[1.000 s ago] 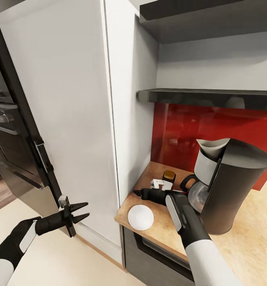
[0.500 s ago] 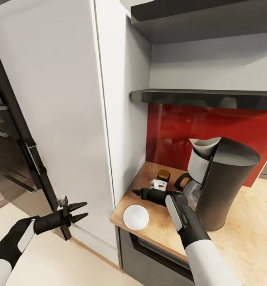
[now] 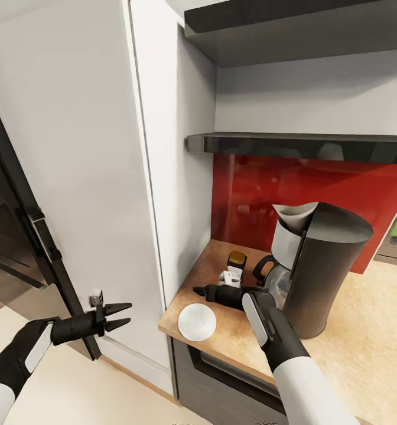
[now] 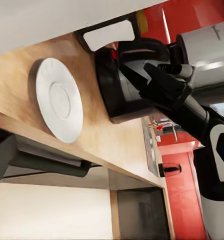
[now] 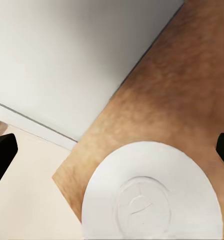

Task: Set up a coffee station on the kitchen countertop: keep the coffee maker on the countertop, move the bottle of coffee from the kitchen shelf to the counter next to the coffee maker, place a paper coffee filter on top of the coffee maker, put the saucer next to the coffee maker with the coffee cup on the saucer, and place the electric kettle next to the coffee maker.

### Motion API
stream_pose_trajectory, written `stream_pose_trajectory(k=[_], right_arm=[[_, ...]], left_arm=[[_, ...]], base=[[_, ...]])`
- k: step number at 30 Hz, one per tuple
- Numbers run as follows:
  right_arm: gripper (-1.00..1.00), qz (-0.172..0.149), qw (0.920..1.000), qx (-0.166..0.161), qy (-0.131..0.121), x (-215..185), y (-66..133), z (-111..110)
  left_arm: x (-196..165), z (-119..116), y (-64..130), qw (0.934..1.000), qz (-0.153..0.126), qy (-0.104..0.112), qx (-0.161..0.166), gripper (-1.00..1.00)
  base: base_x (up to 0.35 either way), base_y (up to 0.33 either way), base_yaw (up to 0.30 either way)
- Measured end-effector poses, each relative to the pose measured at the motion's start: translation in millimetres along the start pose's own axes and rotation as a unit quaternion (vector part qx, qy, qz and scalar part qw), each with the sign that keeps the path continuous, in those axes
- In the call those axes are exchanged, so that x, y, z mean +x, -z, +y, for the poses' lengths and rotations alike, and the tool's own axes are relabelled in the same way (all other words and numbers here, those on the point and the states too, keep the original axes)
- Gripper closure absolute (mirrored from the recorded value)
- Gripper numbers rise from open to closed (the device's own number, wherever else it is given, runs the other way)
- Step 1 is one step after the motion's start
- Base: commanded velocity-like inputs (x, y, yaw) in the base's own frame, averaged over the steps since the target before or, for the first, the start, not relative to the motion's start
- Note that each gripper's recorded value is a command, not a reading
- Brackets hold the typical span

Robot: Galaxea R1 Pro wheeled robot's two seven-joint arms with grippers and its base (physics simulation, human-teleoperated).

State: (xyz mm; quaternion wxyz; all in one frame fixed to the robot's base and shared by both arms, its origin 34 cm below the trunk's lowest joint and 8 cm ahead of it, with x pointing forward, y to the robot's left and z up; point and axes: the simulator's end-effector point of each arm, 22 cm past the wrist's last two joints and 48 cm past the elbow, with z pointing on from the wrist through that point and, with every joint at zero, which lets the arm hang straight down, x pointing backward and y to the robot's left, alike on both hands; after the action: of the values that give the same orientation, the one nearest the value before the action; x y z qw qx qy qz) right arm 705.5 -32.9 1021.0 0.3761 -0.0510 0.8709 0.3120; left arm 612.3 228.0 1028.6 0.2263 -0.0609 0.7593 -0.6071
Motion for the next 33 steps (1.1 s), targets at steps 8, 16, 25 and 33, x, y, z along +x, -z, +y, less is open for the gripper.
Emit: stream_pose_trajectory(k=[8,16,25,33], right_arm=[[-1.0,0.01,0.9999,0.001,-0.004,8.8,-3.4,-2.1],[-1.0,0.018,0.9997,-0.004,-0.016,16.7,-6.5,-1.5],[-1.0,0.007,0.9984,0.001,-0.056,10.7,-5.9,-3.0],[-1.0,-0.002,0.9942,0.025,-0.105,6.6,-5.1,-13.2]], left_arm=[[-0.6,-0.4,-0.7,1.0,0.001,-0.003,-0.001,-1.0],[-15.0,8.8,-1.8,0.9989,-0.004,-0.015,-0.043,-1.0],[-58.3,-23.5,-11.6,0.9974,-0.016,-0.056,-0.043,-1.0],[-58.2,-23.0,-38.7,0.9971,-0.013,-0.05,-0.055,-1.0]], base=[[-0.232,0.0,-0.098],[-0.024,0.0,-0.003],[0.0,0.0,0.0],[0.0,0.0,0.0]])
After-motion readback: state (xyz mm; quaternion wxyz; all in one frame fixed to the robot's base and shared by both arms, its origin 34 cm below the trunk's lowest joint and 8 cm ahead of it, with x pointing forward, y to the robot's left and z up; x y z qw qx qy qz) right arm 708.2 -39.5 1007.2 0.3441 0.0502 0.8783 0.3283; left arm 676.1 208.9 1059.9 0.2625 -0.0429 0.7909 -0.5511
